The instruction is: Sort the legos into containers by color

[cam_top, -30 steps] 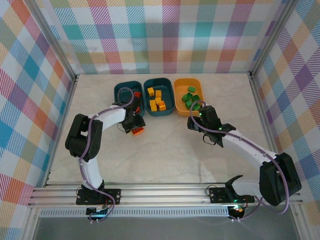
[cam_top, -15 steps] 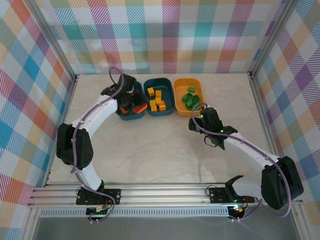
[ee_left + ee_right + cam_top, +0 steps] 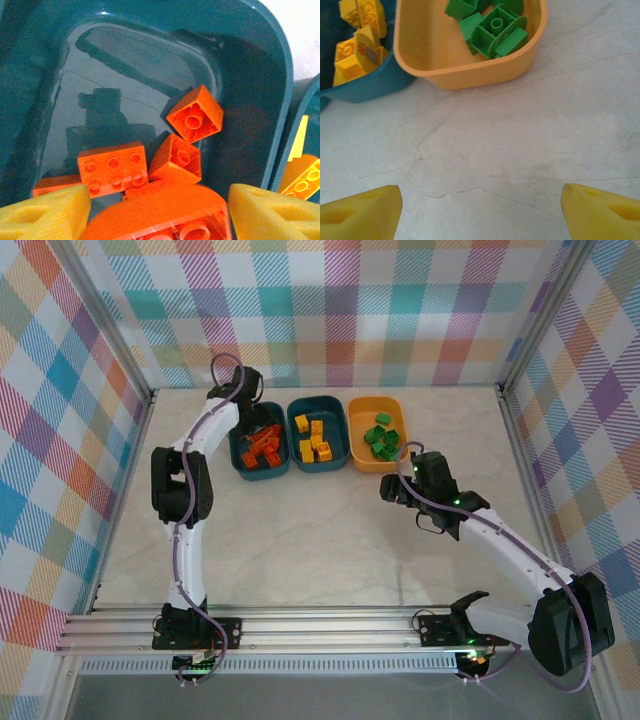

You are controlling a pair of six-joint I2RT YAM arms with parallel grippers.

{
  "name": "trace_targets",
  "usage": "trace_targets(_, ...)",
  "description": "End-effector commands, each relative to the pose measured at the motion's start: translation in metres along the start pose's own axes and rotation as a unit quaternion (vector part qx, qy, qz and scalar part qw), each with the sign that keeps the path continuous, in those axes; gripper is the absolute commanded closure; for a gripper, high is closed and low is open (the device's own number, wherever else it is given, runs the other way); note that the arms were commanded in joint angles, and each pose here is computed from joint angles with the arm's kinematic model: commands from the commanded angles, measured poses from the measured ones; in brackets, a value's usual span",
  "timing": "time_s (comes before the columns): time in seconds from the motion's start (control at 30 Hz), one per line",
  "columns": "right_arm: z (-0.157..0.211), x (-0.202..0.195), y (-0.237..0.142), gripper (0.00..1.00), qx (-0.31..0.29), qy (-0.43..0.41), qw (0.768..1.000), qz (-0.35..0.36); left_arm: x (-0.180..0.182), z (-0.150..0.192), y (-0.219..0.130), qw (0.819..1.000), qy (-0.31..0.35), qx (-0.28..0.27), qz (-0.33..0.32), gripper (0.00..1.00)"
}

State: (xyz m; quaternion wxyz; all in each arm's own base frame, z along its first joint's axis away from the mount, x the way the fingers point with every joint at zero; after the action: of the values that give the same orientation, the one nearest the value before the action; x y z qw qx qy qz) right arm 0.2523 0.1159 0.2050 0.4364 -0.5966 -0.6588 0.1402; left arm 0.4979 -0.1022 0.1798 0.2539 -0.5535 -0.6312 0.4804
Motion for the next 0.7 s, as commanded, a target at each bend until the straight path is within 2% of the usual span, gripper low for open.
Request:
trace_targets(0.0, -0.004, 0.008, -0.018, 0.14, 0.02, -0.014, 1.0, -0.016, -0.003, -0.012, -0.019, 1.0, 0.013, -0.016, 0.003, 0.15)
trace_targets(0.17, -0.003, -0.003, -0.047, 0.0, -0.028, -0.005, 1.0, -0.008, 0.002, -0.011, -0.061, 0.998, 0.015, -0.064, 0.009, 0.0)
trace_targets(0.27, -0.001, -0.004, -0.059, 0.0, -0.044, -0.007, 0.998, -0.033, 0.007, 0.001, -0.094, 0.996, 0.012, -0.091, 0.022, 0.0)
trace_targets(0.37, 0.001, -0.005, -0.065, 0.0, -0.066, 0.021, 0.996, -0.058, 0.013, 0.033, -0.132, 0.991, 0.024, -0.129, 0.039, 0.0)
trace_targets(0.47, -0.001, -0.003, -0.07, 0.0, -0.113, 0.042, 0.987, -0.103, 0.024, 0.077, -0.18, 0.982, 0.041, -0.183, 0.034, 0.0)
trace_targets(0.53, -0.004, -0.003, -0.074, 0.0, -0.145, 0.055, 0.98, -0.121, 0.039, 0.101, -0.221, 0.968, 0.028, -0.235, 0.085, 0.0)
trace_targets(0.57, -0.007, -0.004, -0.077, 0.0, -0.161, 0.059, 0.978, -0.12, 0.047, 0.113, -0.241, 0.955, 0.022, -0.274, 0.109, 0.0)
trace_targets(0.67, -0.019, 0.001, -0.08, 0.0, -0.193, 0.034, 0.974, -0.113, 0.084, 0.143, -0.267, 0.923, -0.04, -0.367, 0.107, 0.0)
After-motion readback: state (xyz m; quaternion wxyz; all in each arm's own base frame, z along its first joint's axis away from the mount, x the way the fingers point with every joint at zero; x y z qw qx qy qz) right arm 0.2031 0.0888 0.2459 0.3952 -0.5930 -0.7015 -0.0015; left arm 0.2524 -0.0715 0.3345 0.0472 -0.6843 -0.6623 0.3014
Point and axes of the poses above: each hand's point on the last joint's axis, 136 mm out from that joint toward the fingers, its own y axis out along the fingers, its own x axis along the line the jaws close on, z = x × y, the point moved 8 cm from there along -y, back along the fingers, and after that the axes turned 11 degrees about y, right-handed, at the moved point
